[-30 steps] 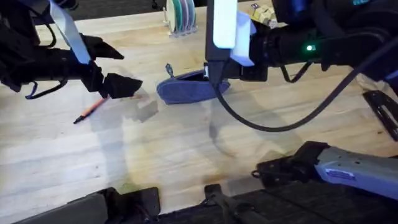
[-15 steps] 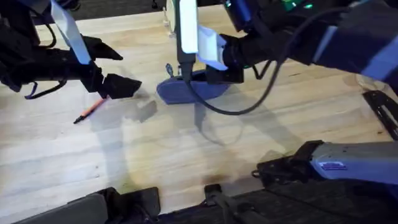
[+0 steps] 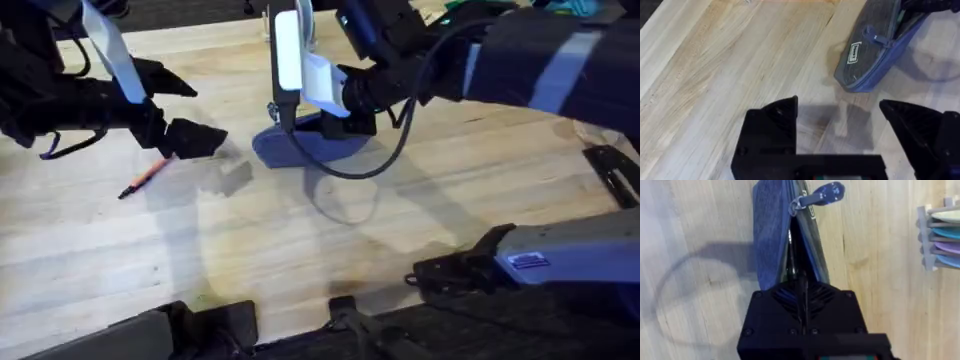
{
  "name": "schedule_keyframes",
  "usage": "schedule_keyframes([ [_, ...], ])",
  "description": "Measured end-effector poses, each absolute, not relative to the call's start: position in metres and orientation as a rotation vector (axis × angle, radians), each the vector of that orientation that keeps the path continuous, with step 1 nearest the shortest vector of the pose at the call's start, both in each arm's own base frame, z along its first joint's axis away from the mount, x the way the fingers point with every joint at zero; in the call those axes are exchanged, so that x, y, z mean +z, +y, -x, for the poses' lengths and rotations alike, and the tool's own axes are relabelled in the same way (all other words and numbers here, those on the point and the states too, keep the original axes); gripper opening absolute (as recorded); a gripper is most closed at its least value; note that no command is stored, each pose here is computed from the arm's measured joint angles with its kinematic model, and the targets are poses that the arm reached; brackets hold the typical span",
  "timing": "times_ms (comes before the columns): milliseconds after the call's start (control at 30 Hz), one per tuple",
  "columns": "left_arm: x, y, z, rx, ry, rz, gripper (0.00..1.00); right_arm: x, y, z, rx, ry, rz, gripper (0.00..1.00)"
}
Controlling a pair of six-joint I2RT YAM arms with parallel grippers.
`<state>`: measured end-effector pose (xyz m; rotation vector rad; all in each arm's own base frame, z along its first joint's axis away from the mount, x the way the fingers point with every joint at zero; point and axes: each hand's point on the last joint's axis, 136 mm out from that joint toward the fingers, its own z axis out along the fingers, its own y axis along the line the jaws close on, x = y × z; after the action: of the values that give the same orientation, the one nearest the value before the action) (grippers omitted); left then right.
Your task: Unzip the bag, pick up the pens from the table one at a time and place them inside, then zip the bag closed.
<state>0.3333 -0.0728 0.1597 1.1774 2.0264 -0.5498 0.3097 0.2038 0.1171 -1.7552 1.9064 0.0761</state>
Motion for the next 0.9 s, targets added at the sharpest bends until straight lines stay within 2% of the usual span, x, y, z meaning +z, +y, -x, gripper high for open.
schedule_keyframes([
  [333, 0.161, -0.071, -0.332, -0.526, 2.003, -1.209, 0.993, 0.086, 0.210, -0.313, 0.130, 1.949, 1.794, 0.037],
  [567, 0.169, -0.048, -0.330, -0.479, 2.027, -1.142, 0.992, 0.078, 0.213, -0.312, 0.166, 1.956, 1.802, 0.252],
  [600, 0.169, -0.044, -0.330, -0.475, 2.035, -1.128, 0.993, 0.079, 0.213, -0.312, 0.168, 1.955, 1.802, 0.290],
  [633, 0.168, -0.040, -0.330, -0.472, 2.043, -1.114, 0.993, 0.079, 0.213, -0.312, 0.170, 1.954, 1.801, 0.370],
  [767, 0.168, -0.027, -0.330, -0.457, 2.067, -1.071, 0.993, 0.079, 0.214, -0.313, 0.172, 1.950, 1.800, 0.930],
  [800, 0.167, -0.025, -0.330, -0.452, 2.072, -1.068, 0.992, 0.079, 0.213, -0.313, 0.171, 1.948, 1.802, 0.977],
  [900, 0.161, -0.020, -0.327, -0.425, 2.122, -1.070, 0.993, 0.079, 0.213, -0.313, 0.170, 1.948, 1.803, 0.996],
])
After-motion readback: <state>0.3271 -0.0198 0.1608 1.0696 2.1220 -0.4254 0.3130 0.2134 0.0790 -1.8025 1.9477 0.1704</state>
